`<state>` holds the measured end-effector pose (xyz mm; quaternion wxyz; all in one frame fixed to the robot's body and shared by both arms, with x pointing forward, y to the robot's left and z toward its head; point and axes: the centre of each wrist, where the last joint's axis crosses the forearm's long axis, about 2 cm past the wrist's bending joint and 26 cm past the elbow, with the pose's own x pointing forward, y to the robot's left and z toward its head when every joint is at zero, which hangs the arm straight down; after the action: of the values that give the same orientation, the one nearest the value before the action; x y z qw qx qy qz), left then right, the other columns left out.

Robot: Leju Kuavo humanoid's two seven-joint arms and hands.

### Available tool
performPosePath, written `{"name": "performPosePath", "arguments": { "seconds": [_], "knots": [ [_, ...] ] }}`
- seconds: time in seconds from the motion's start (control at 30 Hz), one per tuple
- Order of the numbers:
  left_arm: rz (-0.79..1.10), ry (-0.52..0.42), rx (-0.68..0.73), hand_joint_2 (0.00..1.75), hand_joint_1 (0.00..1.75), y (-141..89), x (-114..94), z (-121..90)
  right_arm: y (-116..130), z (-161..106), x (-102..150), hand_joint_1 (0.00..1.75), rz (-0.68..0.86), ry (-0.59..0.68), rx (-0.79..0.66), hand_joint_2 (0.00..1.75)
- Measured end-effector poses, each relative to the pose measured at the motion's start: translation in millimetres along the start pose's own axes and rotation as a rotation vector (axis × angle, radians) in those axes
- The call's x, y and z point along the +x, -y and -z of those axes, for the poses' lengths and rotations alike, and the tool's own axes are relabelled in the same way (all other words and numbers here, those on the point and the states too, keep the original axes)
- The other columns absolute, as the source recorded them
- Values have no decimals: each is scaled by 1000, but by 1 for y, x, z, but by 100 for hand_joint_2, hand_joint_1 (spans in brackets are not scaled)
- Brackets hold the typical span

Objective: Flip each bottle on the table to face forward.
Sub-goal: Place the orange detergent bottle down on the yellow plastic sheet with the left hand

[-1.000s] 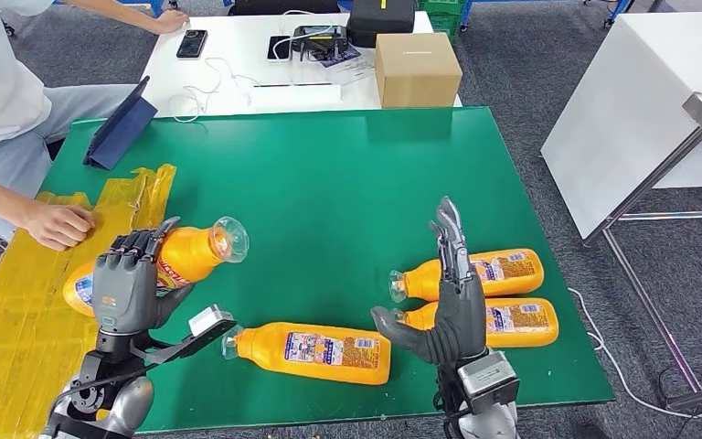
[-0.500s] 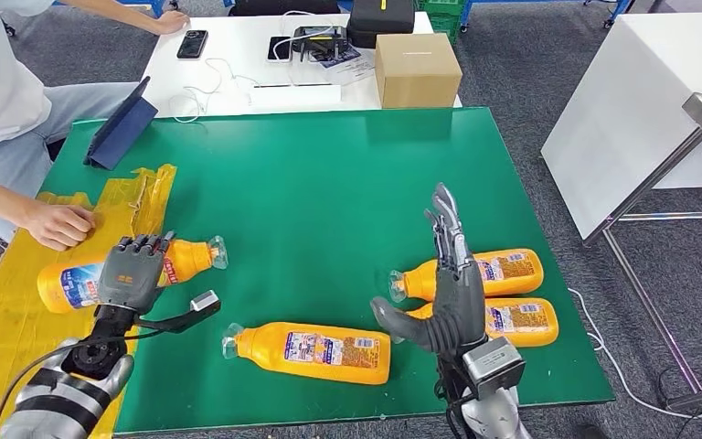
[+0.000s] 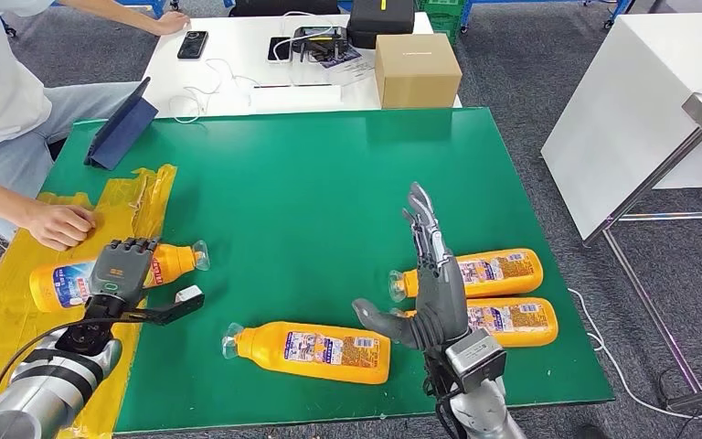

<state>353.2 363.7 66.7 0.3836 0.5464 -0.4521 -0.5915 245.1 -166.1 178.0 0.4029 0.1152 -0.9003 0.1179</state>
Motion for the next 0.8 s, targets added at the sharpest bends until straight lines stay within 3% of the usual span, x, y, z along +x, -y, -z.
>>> {"name": "performPosePath", "arguments": {
  "seconds": [0.23, 0.8],
  "knots": [
    [-118, 59, -176, 175, 175, -8, -10, 14, 0, -1, 0, 0, -19, -10, 6, 175],
    [-268, 127, -187, 175, 175, -9, -14, 6, 0, -1, -2, 0, -32, -19, 12, 175]
  ]
}}
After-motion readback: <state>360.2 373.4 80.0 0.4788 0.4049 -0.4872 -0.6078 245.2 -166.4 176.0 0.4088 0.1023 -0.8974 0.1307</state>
